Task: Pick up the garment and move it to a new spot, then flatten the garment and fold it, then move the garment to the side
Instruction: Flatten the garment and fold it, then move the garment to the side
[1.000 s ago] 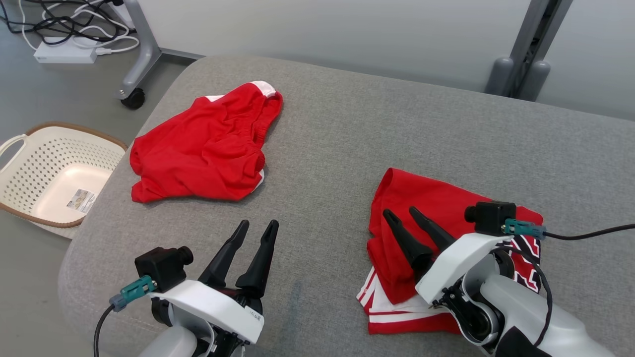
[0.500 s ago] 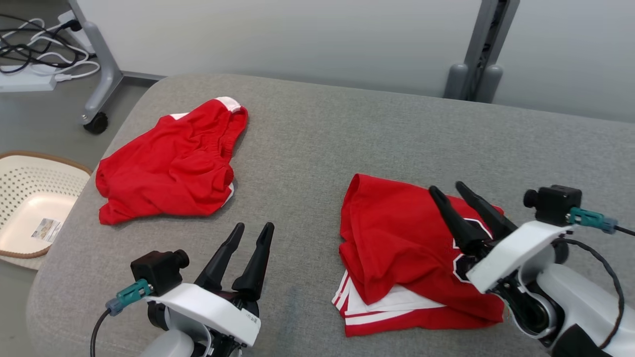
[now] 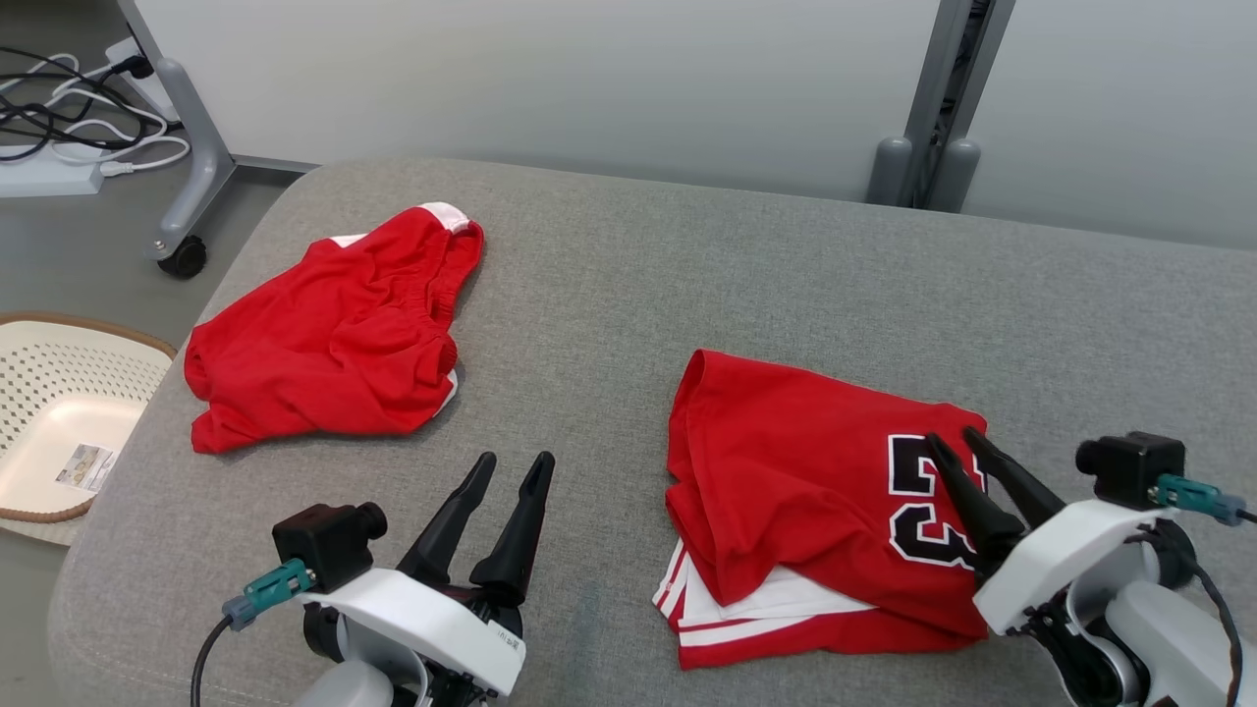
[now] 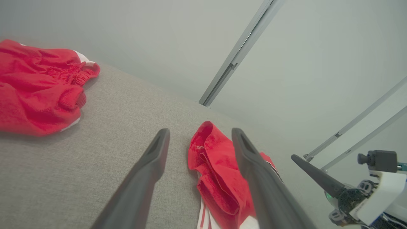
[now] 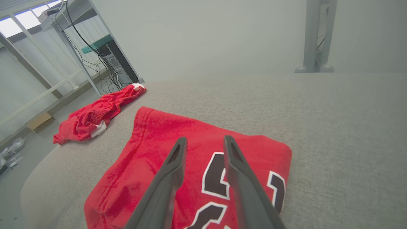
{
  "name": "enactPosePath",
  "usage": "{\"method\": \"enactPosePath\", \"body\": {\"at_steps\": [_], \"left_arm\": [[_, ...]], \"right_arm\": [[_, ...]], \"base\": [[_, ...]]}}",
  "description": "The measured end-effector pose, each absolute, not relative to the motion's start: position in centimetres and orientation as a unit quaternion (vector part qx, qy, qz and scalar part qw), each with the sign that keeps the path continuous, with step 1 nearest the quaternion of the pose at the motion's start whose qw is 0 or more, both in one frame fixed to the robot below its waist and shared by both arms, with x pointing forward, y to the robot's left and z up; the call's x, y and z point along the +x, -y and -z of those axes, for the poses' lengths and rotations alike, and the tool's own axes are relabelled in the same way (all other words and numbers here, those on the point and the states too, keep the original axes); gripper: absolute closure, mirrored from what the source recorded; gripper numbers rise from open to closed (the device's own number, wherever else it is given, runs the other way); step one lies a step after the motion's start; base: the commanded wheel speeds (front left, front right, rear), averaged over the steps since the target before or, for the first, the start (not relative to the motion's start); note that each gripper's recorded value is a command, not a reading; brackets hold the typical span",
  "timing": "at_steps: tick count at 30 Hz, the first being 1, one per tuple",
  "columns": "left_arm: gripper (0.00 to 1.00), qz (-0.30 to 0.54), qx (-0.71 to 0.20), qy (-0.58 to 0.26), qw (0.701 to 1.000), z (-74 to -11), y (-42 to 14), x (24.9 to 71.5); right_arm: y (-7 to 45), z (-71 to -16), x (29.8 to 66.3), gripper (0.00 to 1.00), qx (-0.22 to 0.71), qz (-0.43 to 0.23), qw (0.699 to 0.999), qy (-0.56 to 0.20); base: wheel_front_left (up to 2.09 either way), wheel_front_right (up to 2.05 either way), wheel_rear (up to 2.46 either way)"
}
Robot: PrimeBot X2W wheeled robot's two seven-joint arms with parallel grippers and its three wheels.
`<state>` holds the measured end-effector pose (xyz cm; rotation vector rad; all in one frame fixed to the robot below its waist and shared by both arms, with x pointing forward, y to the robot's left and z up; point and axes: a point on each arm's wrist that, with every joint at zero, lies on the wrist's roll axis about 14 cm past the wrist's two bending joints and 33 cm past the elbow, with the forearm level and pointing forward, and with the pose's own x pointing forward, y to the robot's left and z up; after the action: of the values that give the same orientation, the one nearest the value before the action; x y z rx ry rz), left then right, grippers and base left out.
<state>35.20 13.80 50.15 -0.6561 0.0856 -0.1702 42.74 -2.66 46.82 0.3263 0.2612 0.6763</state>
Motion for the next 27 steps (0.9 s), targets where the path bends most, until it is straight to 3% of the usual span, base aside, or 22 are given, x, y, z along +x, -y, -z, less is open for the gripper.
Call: {"method": "enactPosePath", "body": {"at_steps": [14, 25, 26, 27], "left_arm": [[0.0, 0.072, -0.321, -0.058, 0.943, -49.0, -14.2, 35.4], [0.0, 0.071, -0.317, -0.059, 0.944, -49.0, -14.4, 35.9], [0.0, 0.071, -0.317, -0.059, 0.944, -49.0, -14.4, 35.9], [0.0, 0.07, -0.317, -0.06, 0.944, -48.9, -14.4, 35.9]], "right_arm": [[6.0, -40.6, 42.8, 0.0, 0.209, -0.235, 0.923, -0.223], [4.3, -39.0, 41.4, 0.0, 0.289, -0.221, 0.885, -0.289], [4.2, -39.0, 41.3, 0.02, 0.292, -0.223, 0.884, -0.29], [4.2, -39.1, 41.3, 0.57, 0.291, -0.225, 0.884, -0.29]], "base": [[0.0, 0.0, 0.0], [0.0, 0.0, 0.0], [0.0, 0.0, 0.0], [0.0, 0.0, 0.0]]}}
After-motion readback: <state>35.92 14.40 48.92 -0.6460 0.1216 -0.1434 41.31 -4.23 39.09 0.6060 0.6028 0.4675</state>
